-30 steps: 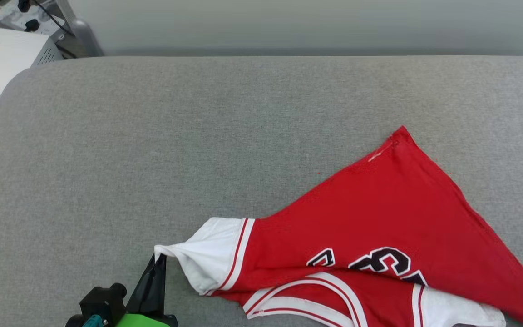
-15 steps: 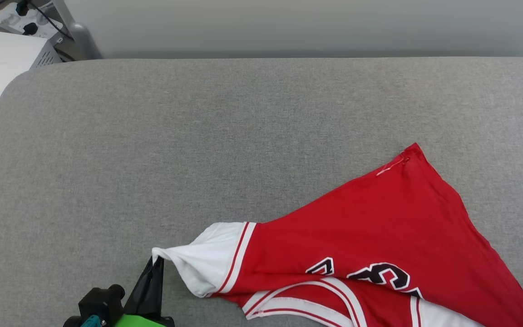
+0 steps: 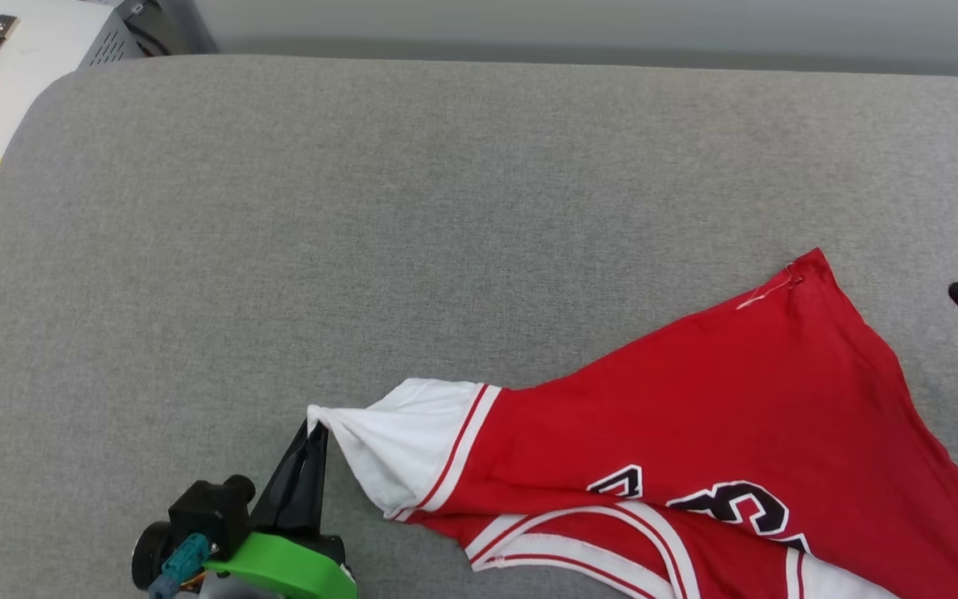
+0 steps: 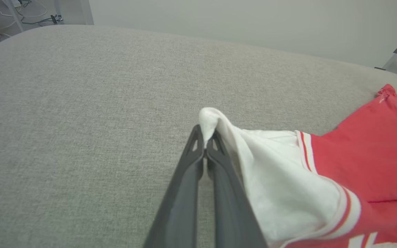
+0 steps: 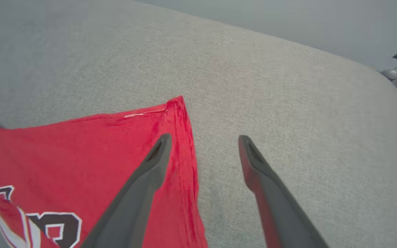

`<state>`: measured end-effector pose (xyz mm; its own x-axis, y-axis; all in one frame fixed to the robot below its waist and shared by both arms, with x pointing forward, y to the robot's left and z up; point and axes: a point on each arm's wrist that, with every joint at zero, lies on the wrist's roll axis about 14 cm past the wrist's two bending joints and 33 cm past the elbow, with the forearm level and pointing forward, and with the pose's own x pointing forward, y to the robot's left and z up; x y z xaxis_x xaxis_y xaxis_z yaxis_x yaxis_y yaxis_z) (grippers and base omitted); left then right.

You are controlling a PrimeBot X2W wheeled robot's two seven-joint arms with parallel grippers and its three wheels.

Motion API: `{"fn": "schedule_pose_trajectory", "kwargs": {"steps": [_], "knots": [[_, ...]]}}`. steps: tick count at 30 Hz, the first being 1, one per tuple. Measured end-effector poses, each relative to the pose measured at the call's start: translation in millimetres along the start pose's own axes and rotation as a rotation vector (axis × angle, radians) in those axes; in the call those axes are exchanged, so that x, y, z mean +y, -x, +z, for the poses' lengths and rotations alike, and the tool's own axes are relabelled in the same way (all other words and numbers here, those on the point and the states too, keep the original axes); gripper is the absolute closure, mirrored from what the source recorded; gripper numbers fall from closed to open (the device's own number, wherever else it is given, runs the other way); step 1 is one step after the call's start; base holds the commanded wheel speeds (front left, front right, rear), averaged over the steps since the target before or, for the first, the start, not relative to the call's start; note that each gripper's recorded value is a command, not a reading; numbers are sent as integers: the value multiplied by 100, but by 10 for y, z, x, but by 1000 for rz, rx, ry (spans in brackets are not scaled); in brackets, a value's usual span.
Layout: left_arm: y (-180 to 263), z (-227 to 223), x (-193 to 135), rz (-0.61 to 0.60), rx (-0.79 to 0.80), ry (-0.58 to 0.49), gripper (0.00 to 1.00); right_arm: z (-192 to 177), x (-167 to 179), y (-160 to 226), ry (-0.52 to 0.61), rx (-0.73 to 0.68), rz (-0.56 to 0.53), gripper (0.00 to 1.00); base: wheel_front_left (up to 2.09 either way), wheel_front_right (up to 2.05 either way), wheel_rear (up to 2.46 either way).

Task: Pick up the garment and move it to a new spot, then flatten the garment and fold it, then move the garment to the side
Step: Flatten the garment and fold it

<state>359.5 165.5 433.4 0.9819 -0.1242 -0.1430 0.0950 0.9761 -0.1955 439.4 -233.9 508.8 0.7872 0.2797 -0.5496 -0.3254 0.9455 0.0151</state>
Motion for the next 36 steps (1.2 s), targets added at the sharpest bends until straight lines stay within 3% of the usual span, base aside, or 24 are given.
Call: {"fn": "schedule_pose_trajectory", "kwargs": {"steps": [6,15,25,26,27,36], "knots": [[-80,15,9,3,-5,0,100,-66,184,-477,93,181,65,0,0,0,0],[-213,-18,-16,0,2,4,100,-393,256,-1087,105,393,94,0,0,0,0],[-240,-84,66,27,24,1,100,-933,335,-1387,153,547,130,0,0,0,0],[-239,-87,72,28,25,1,100,-935,349,-1392,147,542,138,55,0,0,0],[-239,-86,73,29,25,1,100,-930,354,-1394,136,531,144,100,0,0,0],[-229,54,23,9,-17,-9,100,-648,436,-1340,84,342,162,100,0,0,0]]}}
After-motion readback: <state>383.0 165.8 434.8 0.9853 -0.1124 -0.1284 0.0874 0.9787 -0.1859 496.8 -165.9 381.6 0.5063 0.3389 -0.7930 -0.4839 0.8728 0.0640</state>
